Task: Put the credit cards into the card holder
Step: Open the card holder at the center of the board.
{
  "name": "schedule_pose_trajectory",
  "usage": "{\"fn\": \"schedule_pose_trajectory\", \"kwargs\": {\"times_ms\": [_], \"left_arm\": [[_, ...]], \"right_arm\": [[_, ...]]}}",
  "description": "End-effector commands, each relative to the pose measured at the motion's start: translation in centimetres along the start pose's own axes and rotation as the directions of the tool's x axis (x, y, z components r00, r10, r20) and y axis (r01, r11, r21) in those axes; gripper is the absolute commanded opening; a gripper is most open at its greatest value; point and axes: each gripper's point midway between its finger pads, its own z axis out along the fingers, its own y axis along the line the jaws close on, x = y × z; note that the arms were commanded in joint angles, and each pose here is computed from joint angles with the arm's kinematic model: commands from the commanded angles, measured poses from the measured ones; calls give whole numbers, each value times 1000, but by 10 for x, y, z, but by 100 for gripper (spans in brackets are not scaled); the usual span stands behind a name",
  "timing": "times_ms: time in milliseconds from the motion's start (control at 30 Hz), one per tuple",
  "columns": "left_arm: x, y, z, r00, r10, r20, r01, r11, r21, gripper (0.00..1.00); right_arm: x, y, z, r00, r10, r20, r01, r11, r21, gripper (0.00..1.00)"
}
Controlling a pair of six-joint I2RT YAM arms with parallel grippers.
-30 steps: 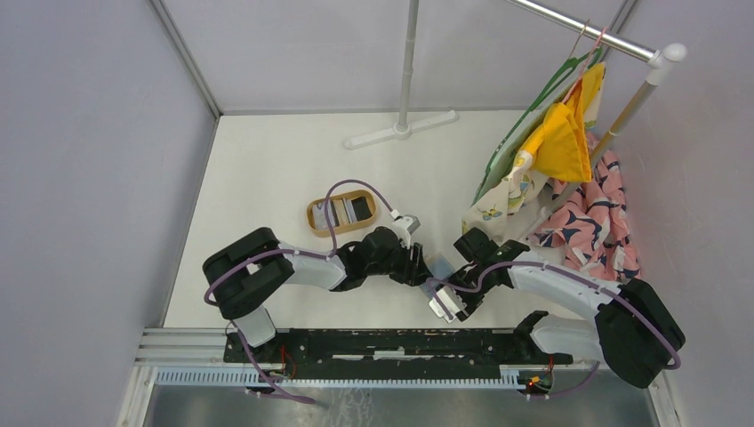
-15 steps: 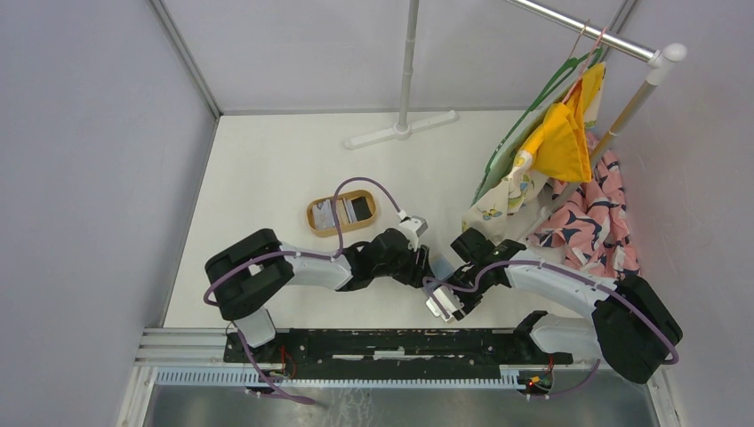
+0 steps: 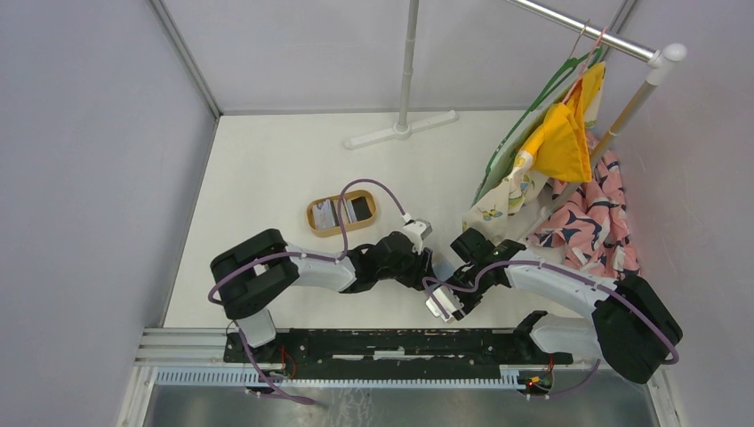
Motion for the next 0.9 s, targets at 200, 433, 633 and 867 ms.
{"fn": "schedule_pose_trajectory", "kwargs": {"times_ms": [200, 433, 633, 867], "left_arm": [[18, -40, 2, 998, -27, -49, 35, 982, 184, 55], [18, -48, -1, 998, -52, -46, 61, 970, 234, 54], [12, -55, -8, 997, -72, -26, 76, 962, 260, 41], [8, -62, -13, 995, -104, -9, 102, 948, 302, 36]], "right_arm": [[0, -3, 0, 999, -32, -12, 32, 999, 6, 47], [-8, -7, -5, 999, -47, 14, 46, 998, 29, 49], [-7, -10, -8, 999, -46, 5, 46, 998, 46, 48], [-2, -16, -12, 999, -28, -23, 30, 996, 80, 47]]}}
